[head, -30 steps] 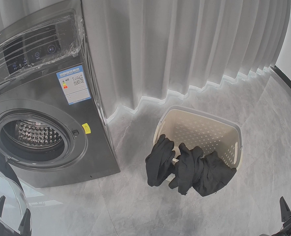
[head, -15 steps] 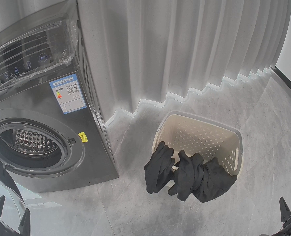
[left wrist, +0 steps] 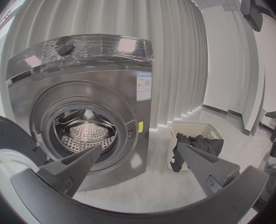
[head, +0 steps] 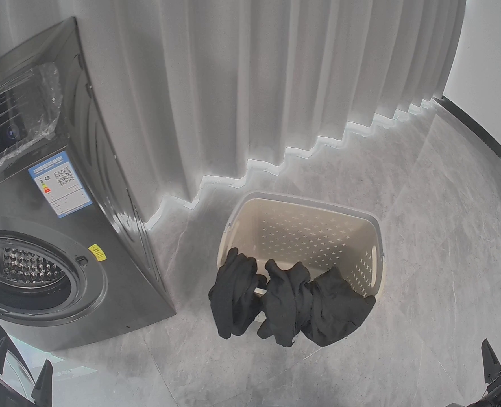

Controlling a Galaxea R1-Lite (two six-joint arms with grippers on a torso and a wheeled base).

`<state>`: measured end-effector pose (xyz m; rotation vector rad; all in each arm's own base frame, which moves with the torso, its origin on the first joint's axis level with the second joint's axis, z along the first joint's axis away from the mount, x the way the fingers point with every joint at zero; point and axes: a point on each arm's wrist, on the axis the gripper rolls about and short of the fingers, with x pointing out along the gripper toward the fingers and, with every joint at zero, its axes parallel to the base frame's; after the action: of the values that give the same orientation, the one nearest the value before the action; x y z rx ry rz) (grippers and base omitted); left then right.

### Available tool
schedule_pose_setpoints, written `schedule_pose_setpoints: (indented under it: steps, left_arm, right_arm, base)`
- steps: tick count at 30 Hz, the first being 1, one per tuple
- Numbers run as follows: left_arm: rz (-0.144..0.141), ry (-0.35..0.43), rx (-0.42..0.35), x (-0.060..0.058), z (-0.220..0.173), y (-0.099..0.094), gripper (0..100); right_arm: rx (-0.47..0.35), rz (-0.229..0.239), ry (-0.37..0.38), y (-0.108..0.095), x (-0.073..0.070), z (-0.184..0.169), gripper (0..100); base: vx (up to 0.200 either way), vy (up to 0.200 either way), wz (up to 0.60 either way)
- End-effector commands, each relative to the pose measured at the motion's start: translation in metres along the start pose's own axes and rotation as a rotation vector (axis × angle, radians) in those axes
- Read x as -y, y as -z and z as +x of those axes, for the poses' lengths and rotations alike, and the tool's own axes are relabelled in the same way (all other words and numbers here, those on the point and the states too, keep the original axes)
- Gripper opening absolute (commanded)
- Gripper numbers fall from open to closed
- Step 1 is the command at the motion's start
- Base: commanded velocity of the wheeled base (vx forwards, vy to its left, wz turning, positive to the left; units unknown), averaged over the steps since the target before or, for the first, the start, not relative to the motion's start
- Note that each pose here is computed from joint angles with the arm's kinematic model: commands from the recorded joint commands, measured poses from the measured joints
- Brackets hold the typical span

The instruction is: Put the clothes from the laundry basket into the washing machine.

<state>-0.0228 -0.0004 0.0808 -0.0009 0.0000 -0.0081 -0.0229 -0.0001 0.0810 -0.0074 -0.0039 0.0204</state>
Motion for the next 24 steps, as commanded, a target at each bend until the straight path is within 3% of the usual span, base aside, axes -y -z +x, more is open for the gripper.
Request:
schedule_pose_setpoints:
  steps: [1, 7, 13, 24]
  left_arm:
    - [-0.001, 0.0, 0.0, 0.0, 0.0, 0.0053, 100]
    - [-0.001, 0.0, 0.0, 0.0, 0.0, 0.0053, 100]
    - [-0.001, -0.002, 0.0, 0.0, 0.0, 0.0053, 100]
    - [0.001, -0.002, 0.0, 0.0, 0.0, 0.0053, 100]
  right_arm:
    - [-0.005, 0.0, -0.001, 0.0051, 0.0, 0.0004, 100]
    - [-0.005, 0.0, -0.001, 0.0051, 0.0, 0.0004, 100]
    - [-0.005, 0.0, -0.001, 0.0051, 0.0, 0.0004, 100]
    - [-0.005, 0.0, -0.001, 0.0051, 0.0, 0.0004, 100]
  base:
    - [0.0, 0.0, 0.0]
    - [0.0, 0.0, 0.0]
    - [-0.2, 0.0, 0.0]
    - [0.0, 0.0, 0.0]
